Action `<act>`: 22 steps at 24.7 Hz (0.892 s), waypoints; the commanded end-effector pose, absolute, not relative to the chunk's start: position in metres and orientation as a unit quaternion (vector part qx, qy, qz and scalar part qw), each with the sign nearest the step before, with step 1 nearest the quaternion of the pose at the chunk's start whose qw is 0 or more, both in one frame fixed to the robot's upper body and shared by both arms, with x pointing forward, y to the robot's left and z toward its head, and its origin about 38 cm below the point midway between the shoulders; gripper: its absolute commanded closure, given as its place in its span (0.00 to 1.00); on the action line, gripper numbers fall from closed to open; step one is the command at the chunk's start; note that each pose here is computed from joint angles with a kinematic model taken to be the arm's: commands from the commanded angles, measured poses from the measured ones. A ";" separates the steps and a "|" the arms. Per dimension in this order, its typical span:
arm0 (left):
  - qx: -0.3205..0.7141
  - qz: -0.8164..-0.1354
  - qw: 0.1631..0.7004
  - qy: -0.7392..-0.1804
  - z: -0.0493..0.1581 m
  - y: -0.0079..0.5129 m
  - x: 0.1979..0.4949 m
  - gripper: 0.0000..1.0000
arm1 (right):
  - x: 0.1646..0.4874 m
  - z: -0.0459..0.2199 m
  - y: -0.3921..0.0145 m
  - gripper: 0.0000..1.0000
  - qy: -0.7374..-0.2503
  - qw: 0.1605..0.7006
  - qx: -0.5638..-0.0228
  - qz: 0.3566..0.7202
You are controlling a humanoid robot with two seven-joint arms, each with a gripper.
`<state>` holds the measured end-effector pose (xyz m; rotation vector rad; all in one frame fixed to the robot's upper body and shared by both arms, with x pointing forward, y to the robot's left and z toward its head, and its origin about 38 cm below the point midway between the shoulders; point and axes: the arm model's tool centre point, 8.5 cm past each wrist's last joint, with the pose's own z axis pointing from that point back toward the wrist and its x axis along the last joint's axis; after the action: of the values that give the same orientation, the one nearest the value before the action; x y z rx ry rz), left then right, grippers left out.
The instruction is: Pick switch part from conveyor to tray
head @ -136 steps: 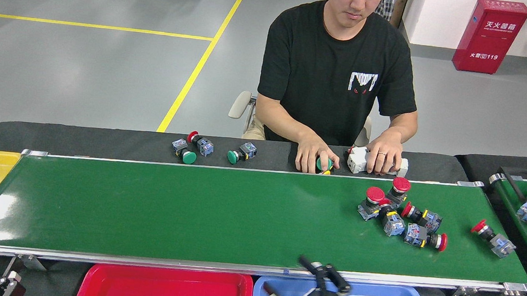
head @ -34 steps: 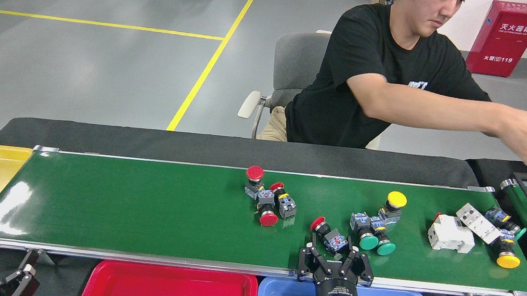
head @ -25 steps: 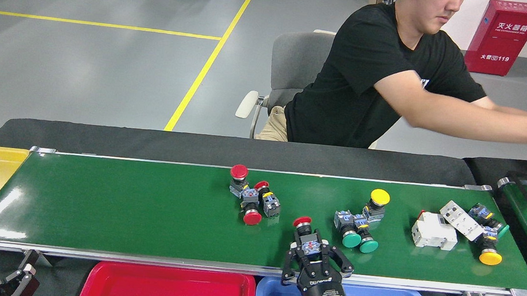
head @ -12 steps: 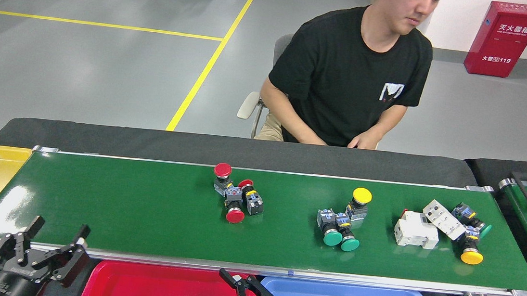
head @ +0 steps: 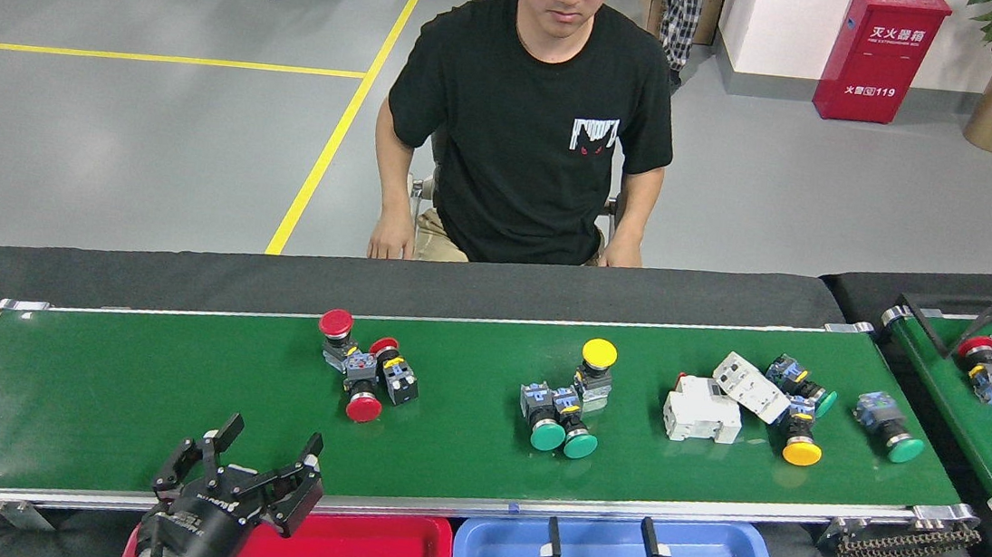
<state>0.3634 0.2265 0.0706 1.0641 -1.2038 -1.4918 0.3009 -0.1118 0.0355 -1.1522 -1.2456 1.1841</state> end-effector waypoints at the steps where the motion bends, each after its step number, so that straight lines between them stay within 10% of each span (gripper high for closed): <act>1: 0.438 -0.598 0.455 -0.494 0.078 0.217 0.372 0.00 | 0.320 0.042 -0.107 0.01 -0.514 0.514 -0.475 0.497; 22: 0.420 -0.612 0.488 -0.460 0.068 0.218 0.453 0.00 | 0.421 0.044 -0.014 0.11 -0.553 0.447 -0.339 0.616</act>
<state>0.4442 0.2150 0.0577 0.9885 -1.1091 -1.4934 0.4155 -0.0206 0.0358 -0.8545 -1.3366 1.5198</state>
